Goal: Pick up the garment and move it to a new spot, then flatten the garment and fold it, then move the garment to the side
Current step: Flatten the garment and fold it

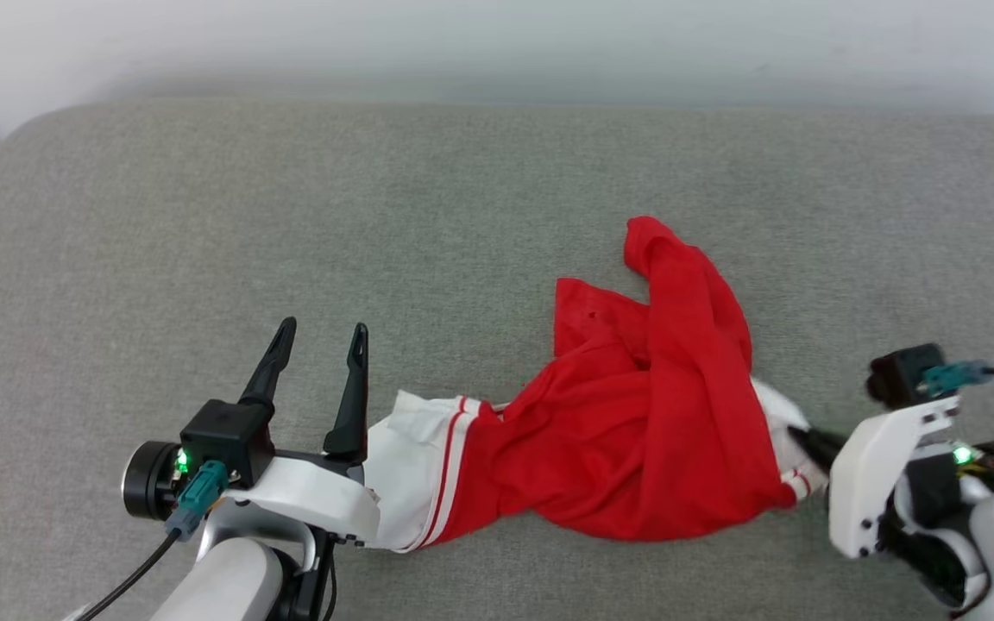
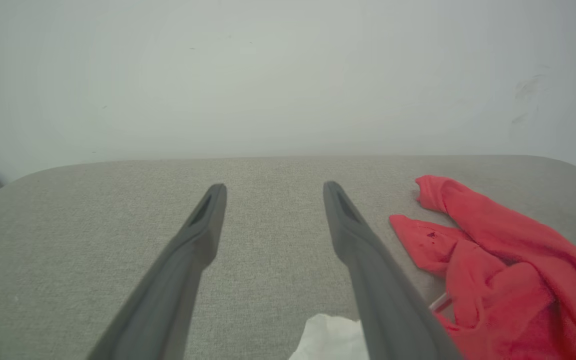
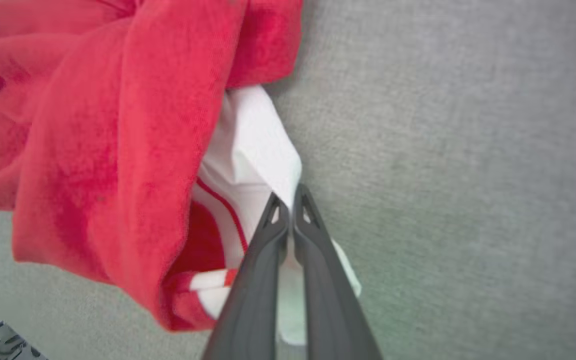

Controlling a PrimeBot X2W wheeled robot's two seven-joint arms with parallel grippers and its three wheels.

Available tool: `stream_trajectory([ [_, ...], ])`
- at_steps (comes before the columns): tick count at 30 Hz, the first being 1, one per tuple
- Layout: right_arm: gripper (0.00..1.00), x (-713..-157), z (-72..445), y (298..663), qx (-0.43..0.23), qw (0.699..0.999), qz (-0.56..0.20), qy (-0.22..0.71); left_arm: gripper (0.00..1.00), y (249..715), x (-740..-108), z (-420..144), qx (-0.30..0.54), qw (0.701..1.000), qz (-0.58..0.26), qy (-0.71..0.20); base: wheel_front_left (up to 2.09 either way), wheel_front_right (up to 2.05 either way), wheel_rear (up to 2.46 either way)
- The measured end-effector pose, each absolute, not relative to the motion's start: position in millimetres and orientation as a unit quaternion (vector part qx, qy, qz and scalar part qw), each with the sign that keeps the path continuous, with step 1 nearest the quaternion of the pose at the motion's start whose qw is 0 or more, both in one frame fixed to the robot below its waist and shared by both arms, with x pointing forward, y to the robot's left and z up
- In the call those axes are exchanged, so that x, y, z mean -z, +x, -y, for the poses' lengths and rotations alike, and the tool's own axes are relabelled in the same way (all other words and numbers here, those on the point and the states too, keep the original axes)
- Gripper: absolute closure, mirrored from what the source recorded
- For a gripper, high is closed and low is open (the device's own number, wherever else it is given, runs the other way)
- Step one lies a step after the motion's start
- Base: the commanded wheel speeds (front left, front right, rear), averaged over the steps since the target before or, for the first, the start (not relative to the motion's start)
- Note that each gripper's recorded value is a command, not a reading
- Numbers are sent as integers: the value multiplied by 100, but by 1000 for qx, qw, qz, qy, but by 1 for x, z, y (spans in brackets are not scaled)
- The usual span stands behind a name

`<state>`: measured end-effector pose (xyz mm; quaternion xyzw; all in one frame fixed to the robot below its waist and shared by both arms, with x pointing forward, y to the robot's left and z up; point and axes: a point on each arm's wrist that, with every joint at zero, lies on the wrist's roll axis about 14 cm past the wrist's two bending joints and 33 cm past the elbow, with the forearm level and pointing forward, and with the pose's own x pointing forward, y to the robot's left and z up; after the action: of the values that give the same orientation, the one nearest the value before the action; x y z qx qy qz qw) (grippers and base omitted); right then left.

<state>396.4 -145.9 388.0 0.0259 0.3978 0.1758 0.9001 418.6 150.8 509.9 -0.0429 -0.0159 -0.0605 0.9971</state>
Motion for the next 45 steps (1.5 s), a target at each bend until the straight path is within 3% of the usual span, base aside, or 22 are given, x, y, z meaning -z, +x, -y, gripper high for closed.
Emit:
stream_trajectory([
  [7, 100, -434, 210, 408, -65, 949, -303, 58, 0, 415, -518, -140, 74, 996, 26, -45, 0, 0, 0],
  [10, 100, -420, 245, 381, 14, 943, -312, 113, 0, 414, -522, -136, 81, 995, 31, -46, 0, 0, 0],
  [12, 100, -410, 248, 371, 29, 937, -324, 130, 0, 414, -522, -135, 82, 995, 32, -47, 0, 0, 0],
  [15, 0, -386, 255, 347, 65, 919, -353, 161, 0, 412, -521, -133, 84, 995, 30, -48, 0, 0, 0],
  [19, 0, -385, 261, 343, 86, 930, -326, 145, 0, 410, -517, -133, 84, 995, 24, -49, 0, 0, 0],
  [25, 0, -428, 265, 363, 92, 969, -198, 116, 0, 406, -516, -139, 75, 996, 20, -48, 0, 0, 0],
  [31, 0, -472, 256, 370, 74, 989, -94, 91, 0, 397, -517, -146, 64, 997, 20, -47, 0, 0, 0],
  [38, 0, -452, 228, 364, 32, 981, -162, 102, 0, 391, -520, -149, 61, 997, 21, -44, 0, 0, 0],
  [45, 0, -430, 204, 397, -32, 956, -278, 84, 0, 401, -522, -143, 71, 996, 24, -44, 0, 0, 0],
])
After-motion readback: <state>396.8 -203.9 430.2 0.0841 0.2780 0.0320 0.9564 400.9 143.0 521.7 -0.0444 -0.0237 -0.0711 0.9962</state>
